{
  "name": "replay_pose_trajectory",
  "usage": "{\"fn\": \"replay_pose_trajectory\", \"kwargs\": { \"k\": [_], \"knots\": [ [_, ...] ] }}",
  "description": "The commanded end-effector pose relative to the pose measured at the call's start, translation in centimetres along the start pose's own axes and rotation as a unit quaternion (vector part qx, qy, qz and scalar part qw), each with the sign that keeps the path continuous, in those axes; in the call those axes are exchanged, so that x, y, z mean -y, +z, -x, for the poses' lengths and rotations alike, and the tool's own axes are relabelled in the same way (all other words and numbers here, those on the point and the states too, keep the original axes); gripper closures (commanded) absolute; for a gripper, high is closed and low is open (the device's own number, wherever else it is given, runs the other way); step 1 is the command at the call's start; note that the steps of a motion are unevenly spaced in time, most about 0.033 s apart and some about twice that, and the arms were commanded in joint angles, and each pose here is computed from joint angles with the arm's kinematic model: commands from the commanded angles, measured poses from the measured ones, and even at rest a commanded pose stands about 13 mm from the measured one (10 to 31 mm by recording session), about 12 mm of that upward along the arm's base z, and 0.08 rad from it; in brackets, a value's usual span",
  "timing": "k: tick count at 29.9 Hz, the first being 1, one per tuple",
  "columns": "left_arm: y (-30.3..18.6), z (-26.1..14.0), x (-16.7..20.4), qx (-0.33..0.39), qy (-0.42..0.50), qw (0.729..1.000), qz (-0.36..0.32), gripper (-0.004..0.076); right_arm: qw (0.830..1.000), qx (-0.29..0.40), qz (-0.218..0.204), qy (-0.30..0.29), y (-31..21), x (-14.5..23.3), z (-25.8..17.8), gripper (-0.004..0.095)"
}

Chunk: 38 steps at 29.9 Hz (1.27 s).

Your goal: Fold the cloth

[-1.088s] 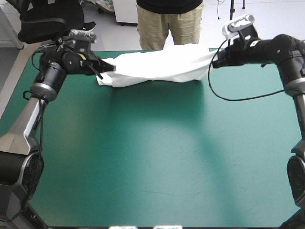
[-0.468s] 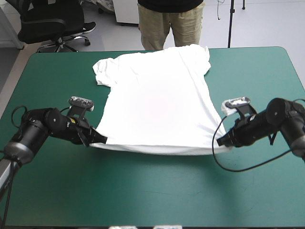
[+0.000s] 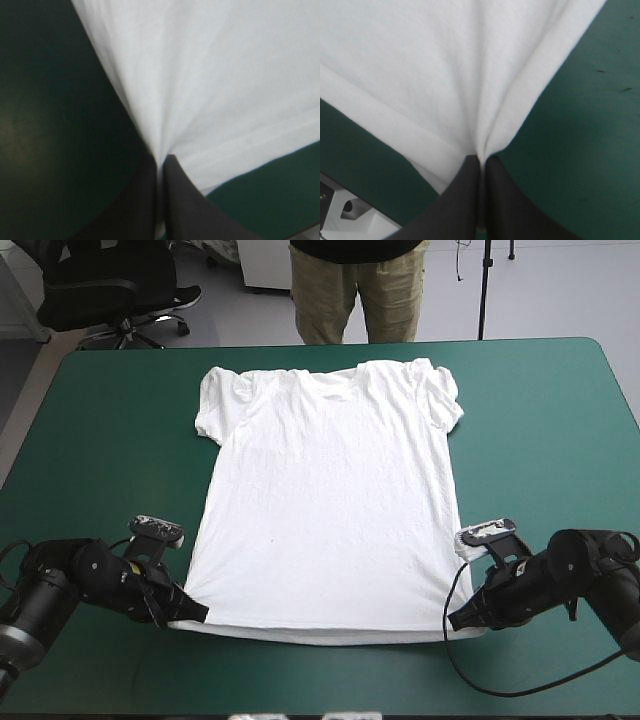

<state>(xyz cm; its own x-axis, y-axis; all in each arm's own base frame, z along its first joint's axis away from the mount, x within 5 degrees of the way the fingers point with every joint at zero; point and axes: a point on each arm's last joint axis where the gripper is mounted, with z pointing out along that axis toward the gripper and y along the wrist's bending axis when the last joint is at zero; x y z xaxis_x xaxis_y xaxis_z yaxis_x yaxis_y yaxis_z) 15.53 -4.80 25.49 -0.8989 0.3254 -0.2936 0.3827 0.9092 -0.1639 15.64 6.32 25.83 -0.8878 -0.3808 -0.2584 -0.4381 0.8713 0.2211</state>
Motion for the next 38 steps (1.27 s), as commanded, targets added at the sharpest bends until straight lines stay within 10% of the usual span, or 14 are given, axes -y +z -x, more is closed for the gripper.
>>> {"fn": "replay_pose_trajectory", "kwargs": {
  "k": [1,7,14,17,24,38],
  "knots": [
    [-0.4,-0.1,0.2,0.021,-0.004,1.000,0.000,0.0741,0.999,0.048,-0.008,0.003,-0.5,-0.2,0.4,0.0914],
    [-0.3,-0.4,0.3,0.008,0.011,1.000,-0.006,0.0695,0.999,0.032,-0.012,-0.001,-0.3,-0.1,0.1,0.0903],
    [-0.3,-0.2,1.1,0.019,0.003,0.999,-0.050,0.0331,0.999,0.038,-0.014,0.020,-0.3,-0.1,0.1,0.0390],
    [-0.6,0.5,1.2,0.051,-0.005,0.997,-0.053,0.0298,0.997,0.046,-0.043,0.039,-0.7,0.4,0.4,0.0277],
    [-2.0,5.2,-0.4,0.222,-0.061,0.973,0.010,0.0298,0.987,0.142,-0.071,0.028,-3.6,0.4,3.1,0.0349],
    [0.5,19.0,-5.3,0.227,-0.112,0.967,0.032,0.0298,0.973,0.210,-0.093,0.010,-5.5,0.6,5.8,0.0521]
  ]
}}
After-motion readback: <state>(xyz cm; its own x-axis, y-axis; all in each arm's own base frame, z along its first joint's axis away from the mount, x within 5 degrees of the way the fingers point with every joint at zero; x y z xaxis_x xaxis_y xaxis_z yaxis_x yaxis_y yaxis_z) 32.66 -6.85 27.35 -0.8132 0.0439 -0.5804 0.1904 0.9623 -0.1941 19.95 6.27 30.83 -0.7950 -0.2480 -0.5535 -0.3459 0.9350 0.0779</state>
